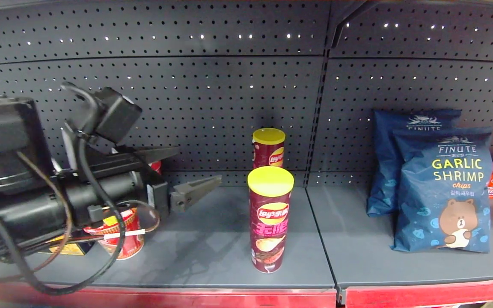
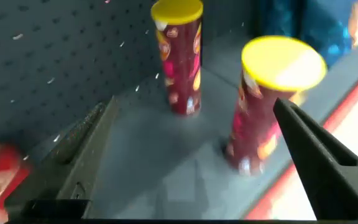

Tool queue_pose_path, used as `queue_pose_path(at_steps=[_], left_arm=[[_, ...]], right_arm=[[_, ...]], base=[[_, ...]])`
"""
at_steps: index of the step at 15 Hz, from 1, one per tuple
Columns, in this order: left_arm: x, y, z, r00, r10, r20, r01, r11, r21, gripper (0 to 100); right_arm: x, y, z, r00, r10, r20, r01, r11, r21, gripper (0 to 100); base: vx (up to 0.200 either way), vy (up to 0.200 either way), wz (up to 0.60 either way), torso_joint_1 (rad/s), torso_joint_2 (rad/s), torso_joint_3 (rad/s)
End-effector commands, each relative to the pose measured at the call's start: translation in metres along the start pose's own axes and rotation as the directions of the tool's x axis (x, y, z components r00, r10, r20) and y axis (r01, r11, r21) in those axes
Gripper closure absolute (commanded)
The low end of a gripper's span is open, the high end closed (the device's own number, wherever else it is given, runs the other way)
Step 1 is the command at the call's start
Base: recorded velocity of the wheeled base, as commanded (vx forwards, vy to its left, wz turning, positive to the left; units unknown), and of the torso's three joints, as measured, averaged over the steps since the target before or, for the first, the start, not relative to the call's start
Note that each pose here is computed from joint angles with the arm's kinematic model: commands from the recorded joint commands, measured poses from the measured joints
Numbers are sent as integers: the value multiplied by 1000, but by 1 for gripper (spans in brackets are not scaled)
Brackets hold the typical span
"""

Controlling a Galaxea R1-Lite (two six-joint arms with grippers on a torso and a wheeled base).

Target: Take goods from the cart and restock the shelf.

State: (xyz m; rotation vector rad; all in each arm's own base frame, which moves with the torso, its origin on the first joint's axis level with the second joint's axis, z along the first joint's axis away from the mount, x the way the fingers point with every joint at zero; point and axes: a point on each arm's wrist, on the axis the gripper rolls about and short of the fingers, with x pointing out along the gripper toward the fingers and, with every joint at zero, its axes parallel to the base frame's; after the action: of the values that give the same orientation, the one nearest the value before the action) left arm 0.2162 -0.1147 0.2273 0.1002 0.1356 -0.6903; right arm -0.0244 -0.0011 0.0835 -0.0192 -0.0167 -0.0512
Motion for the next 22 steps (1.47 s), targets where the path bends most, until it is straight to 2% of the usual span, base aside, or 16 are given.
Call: queue_pose_path(at_steps=[1, 2, 3, 6, 10, 18, 22], left_arm=[[35, -4, -29, 993, -18, -115, 15, 1000, -24, 0], [33, -5, -40, 980, -21, -198, 14, 999, -36, 0], [31, -5, -45, 970, -6, -242, -4, 999, -38, 0], [27, -7, -57, 954, 17, -299, -29, 999, -37, 0], [22, -19, -77, 928, 7, -372, -20, 999, -31, 0], [46, -18, -93, 903, 9, -430, -24, 999, -31, 0], [56, -19, -89, 909, 4, -418, -18, 999, -29, 0]], right_arm=[[0, 0, 0, 1000, 1, -3, -1, 1000, -1, 0], [0, 0, 0, 1000, 0, -2, 0, 1000, 0, 0], [0, 0, 0, 1000, 1, -3, -1, 1000, -1, 0], [0, 0, 0, 1000, 1, -3, -1, 1000, -1, 0], [0, 0, 0, 1000, 1, -3, -1, 1000, -1, 0], [0, 0, 0, 1000, 1, -3, -1, 1000, -1, 0], [0, 0, 0, 1000, 0, -2, 0, 1000, 0, 0]], base=[[0, 0, 0, 0, 0, 0], [0, 0, 0, 0, 0, 0], [0, 0, 0, 0, 0, 0], [0, 0, 0, 0, 0, 0], [0, 0, 0, 0, 0, 0], [0, 0, 0, 0, 0, 0], [0, 0, 0, 0, 0, 0]])
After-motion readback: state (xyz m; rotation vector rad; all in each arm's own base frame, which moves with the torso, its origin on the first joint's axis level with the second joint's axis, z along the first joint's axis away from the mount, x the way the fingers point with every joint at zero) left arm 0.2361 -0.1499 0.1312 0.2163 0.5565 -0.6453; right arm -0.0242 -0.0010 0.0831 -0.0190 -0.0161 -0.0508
